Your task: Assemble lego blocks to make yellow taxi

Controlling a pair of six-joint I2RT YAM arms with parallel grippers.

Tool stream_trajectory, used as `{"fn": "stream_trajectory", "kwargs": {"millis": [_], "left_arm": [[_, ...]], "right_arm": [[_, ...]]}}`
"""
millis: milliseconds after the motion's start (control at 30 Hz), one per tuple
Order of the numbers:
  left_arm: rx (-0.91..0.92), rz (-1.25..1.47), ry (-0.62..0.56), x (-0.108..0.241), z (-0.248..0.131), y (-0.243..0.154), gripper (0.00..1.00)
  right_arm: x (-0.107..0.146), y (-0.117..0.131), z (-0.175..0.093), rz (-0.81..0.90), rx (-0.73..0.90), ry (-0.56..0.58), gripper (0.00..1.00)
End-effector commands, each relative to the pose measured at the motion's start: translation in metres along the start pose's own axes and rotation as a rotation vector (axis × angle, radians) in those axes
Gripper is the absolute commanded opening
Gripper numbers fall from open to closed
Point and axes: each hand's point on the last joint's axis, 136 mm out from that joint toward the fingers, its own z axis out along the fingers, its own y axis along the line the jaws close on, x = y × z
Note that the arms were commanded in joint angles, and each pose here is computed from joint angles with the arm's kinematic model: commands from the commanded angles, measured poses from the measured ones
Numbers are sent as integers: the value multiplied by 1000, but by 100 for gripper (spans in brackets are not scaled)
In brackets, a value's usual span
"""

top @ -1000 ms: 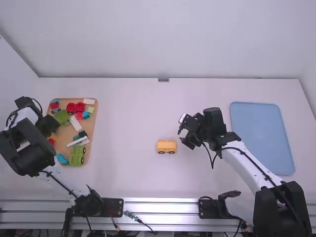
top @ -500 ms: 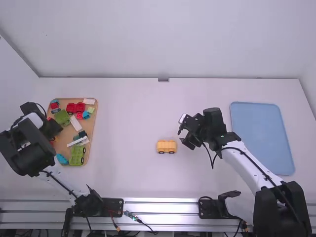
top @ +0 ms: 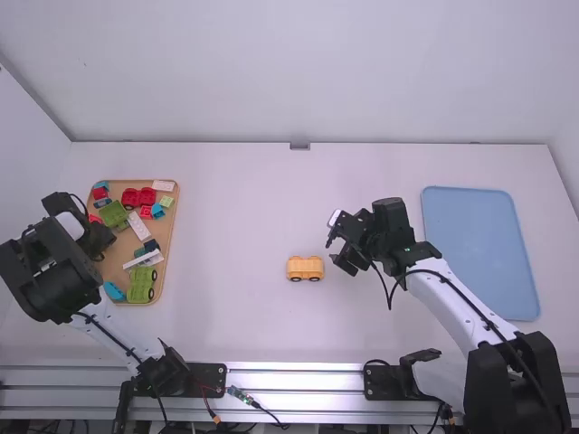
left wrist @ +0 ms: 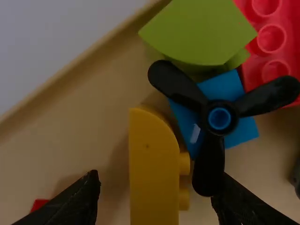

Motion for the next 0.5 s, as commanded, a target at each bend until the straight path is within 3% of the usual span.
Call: {"fn": "stream_trajectory", "kwargs": {"millis": [0, 333, 467], "left_arm": [[-1, -4, 15, 8, 5, 1, 62], [21, -2, 13, 7, 5, -3, 45], [21, -2, 13, 7, 5, -3, 21]], "right_arm": [[-3, -1, -3, 0, 5, -10, 99], [-3, -1, -3, -1, 5, -9, 99], [-3, -1, -3, 0, 7, -9, 99]]}}
